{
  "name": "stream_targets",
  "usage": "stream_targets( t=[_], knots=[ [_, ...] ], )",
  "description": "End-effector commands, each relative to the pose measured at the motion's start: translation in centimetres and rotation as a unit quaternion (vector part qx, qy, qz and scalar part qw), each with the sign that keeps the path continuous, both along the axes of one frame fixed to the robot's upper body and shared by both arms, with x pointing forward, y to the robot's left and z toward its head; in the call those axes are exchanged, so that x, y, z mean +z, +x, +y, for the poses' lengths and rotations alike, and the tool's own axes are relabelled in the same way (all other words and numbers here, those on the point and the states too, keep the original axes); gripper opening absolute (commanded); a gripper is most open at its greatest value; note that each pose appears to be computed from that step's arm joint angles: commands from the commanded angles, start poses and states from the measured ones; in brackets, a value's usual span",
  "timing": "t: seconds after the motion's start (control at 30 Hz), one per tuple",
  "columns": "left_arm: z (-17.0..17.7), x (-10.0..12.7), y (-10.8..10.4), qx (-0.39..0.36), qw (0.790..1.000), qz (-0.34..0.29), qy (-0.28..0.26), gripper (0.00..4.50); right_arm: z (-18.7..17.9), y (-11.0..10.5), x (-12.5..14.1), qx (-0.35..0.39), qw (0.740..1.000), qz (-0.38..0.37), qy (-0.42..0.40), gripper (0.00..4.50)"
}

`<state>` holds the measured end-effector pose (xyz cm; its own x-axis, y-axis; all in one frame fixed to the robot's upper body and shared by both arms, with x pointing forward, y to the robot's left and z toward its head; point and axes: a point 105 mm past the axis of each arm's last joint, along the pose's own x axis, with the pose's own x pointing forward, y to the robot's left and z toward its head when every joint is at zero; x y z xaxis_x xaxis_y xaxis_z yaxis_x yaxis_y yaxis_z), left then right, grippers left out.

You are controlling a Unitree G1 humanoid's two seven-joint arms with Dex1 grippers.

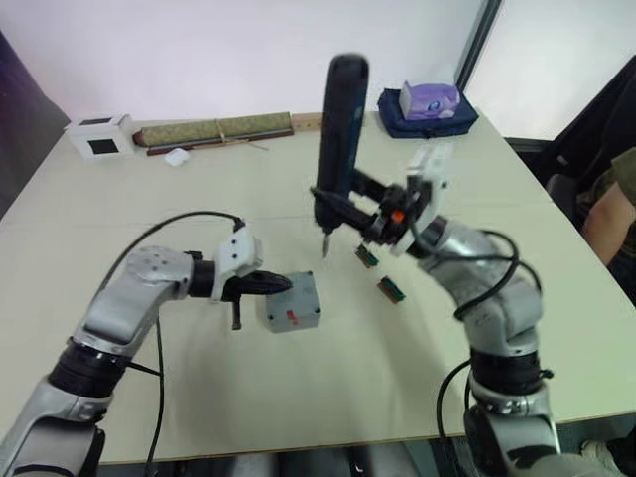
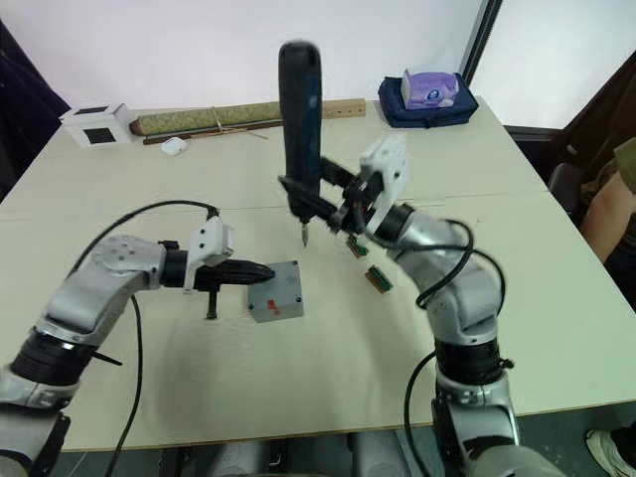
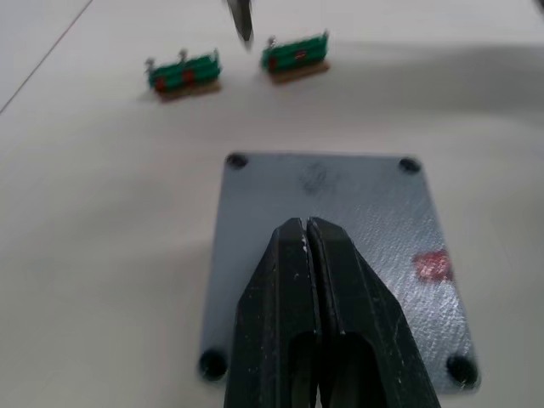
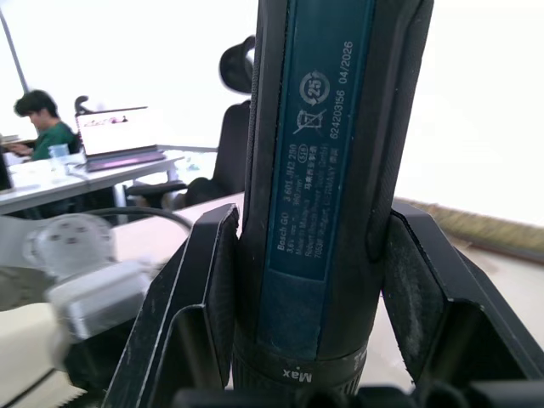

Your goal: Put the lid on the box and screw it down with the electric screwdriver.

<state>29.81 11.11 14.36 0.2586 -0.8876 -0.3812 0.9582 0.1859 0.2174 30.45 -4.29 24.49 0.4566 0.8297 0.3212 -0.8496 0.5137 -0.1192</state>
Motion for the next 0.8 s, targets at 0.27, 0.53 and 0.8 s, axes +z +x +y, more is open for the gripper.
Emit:
stream_targets(
  t=[0.27, 0.53, 0.8],
  knots=[
    [0.1, -1.4, 0.3, 0.008, 1.000, 0.004, 0.019, 0.00, 1.6, -0.9, 0.2, -0.019, 0.997, -0.064, 0.036, 1.85],
    [0.0, -1.4, 0.3, 0.007, 1.000, 0.000, 0.023, 0.00, 1.5, -0.8, -1.1, -0.026, 0.998, -0.063, 0.020, 1.85],
    [0.1, -1.4, 0.5, 0.008, 1.000, 0.000, 0.022, 0.00, 1.5, -0.4, -2.0, -0.031, 0.997, -0.064, 0.007, 1.85]
  ],
)
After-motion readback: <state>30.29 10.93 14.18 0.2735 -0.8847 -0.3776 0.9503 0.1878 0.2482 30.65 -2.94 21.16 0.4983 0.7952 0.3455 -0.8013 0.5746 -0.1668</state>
